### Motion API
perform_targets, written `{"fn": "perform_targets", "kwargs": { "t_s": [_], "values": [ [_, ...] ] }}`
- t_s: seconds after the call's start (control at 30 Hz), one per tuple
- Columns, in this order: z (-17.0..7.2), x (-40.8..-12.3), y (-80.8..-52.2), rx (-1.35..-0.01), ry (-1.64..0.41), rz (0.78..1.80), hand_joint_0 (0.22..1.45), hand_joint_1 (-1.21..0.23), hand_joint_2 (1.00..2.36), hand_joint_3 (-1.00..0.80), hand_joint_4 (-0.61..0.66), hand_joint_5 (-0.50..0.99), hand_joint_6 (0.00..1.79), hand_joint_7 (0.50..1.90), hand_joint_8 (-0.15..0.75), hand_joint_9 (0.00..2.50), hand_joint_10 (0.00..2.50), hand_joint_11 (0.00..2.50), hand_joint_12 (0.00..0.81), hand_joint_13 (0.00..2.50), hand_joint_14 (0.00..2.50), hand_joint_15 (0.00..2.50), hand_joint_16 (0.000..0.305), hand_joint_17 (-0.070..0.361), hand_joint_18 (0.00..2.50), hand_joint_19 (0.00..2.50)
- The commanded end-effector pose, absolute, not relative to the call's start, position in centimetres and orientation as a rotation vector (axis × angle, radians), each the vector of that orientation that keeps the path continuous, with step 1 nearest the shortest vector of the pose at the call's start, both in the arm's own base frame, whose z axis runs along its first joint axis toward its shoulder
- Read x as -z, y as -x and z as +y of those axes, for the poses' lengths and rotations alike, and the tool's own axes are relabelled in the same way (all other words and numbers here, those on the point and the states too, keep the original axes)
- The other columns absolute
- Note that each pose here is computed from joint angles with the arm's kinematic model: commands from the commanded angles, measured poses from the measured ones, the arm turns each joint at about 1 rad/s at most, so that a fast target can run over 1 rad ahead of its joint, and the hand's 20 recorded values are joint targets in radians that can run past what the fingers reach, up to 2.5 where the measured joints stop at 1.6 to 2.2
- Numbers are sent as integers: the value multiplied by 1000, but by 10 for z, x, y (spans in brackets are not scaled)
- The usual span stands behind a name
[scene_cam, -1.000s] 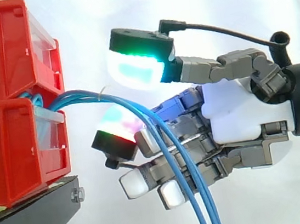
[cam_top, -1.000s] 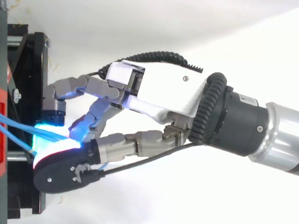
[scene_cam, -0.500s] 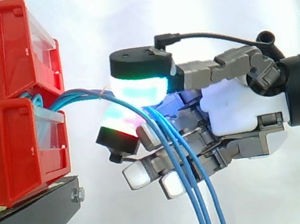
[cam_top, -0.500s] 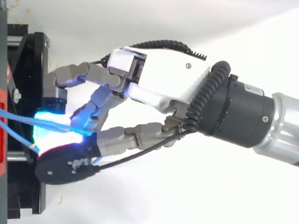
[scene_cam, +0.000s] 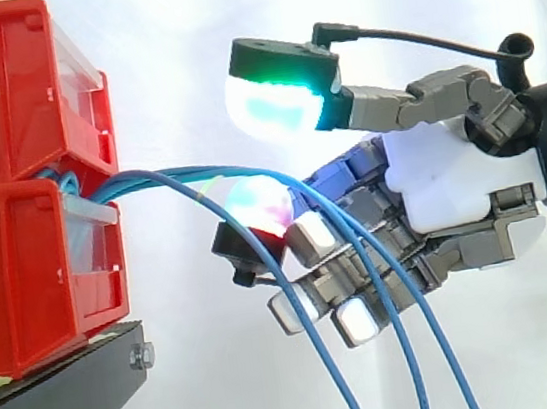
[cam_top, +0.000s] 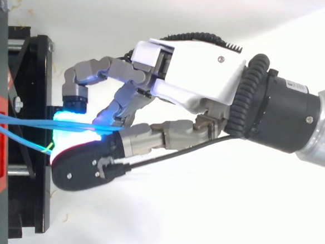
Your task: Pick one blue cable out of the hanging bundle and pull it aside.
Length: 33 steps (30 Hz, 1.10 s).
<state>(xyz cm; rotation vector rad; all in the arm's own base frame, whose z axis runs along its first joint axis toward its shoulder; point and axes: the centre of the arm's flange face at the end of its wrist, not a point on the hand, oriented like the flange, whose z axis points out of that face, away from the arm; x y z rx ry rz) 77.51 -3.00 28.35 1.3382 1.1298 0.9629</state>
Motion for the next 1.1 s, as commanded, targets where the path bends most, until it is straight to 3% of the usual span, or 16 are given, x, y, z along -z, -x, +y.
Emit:
{"fn": "perform_targets", "kwargs": {
  "t_s": [0.0,0.2,0.33,0.43,0.5,0.63,0.73,0.87,1.07],
  "values": [
    [-31,-286,-773,-956,-1341,1137,533,-515,1000,-500,326,-131,867,1445,377,1039,15,646,443,924,16,494,58,131,911,673],
    [-34,-293,-772,-957,-1335,1130,573,-528,1017,-293,339,-143,866,1471,371,1025,13,658,440,920,16,502,57,129,891,688],
    [-34,-297,-771,-953,-1329,1132,545,-624,1027,-64,377,-157,880,1506,389,1011,17,746,455,916,18,502,59,133,894,686],
    [-34,-297,-771,-950,-1327,1135,560,-674,1029,-7,371,-167,890,1508,390,987,16,787,452,904,16,498,59,133,891,680],
    [-34,-296,-771,-950,-1327,1135,565,-688,1029,-11,362,-173,895,1484,389,975,16,792,453,902,17,506,59,133,889,681],
    [-40,-296,-771,-945,-1330,1127,509,-627,1003,-453,371,-167,887,1436,392,995,15,755,463,905,16,505,62,140,907,680],
    [-45,-297,-771,-942,-1332,1119,525,-460,1003,-464,370,-159,877,1454,386,1019,16,748,461,905,16,512,61,138,893,687],
    [-49,-298,-771,-939,-1334,1116,580,-426,1018,-278,362,-160,874,1463,377,1020,17,737,449,898,16,508,59,133,872,705],
    [-51,-303,-772,-941,-1329,1106,558,-647,1030,22,373,-180,890,1492,396,949,13,787,457,882,18,502,60,135,876,689]
  ]
}}
